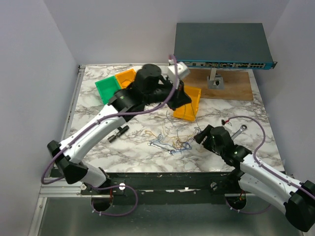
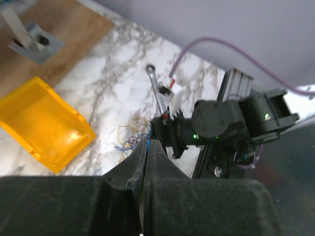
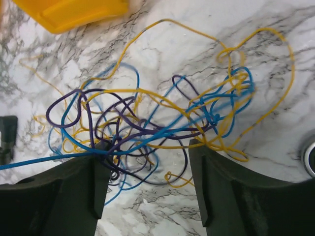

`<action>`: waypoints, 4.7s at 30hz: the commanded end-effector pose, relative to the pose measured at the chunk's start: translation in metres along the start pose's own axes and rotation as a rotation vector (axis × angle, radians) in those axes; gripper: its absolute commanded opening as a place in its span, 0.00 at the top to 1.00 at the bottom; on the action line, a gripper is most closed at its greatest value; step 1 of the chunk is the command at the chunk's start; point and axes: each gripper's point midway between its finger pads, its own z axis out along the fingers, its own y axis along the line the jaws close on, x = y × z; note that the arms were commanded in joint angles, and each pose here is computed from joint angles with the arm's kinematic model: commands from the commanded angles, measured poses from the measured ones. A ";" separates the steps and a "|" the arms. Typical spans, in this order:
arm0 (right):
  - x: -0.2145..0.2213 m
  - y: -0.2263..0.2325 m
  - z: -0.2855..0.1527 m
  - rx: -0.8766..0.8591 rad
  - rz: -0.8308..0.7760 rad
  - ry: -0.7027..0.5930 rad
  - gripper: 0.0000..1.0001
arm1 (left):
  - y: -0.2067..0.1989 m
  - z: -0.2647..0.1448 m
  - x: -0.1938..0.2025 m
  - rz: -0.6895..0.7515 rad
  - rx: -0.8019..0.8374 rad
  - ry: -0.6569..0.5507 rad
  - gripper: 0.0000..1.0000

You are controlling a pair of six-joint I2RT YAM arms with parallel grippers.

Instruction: Untangle the cables

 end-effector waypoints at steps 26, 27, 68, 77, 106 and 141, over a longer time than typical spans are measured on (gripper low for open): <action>-0.043 0.058 -0.043 -0.254 -0.300 -0.117 0.08 | 0.056 -0.176 -0.100 -0.098 -0.209 -0.376 1.00; -0.048 0.069 -0.047 -0.290 -0.338 -0.123 0.08 | 0.054 -0.176 -0.099 -0.097 -0.201 -0.371 1.00; -0.100 0.211 -0.072 -0.515 -0.495 -0.030 0.99 | 0.090 -0.081 0.005 -0.328 -0.115 -0.239 1.00; -0.117 0.182 -0.026 -0.290 -0.432 -0.124 0.99 | 0.117 0.005 0.017 -0.379 -0.104 -0.193 1.00; -0.164 0.108 0.110 0.160 -0.347 -0.337 0.99 | 0.235 0.150 0.057 -0.407 -0.406 -0.271 1.00; -0.150 0.092 0.054 0.128 -0.331 -0.235 0.17 | 0.216 0.096 0.068 -0.359 -0.502 -0.167 0.47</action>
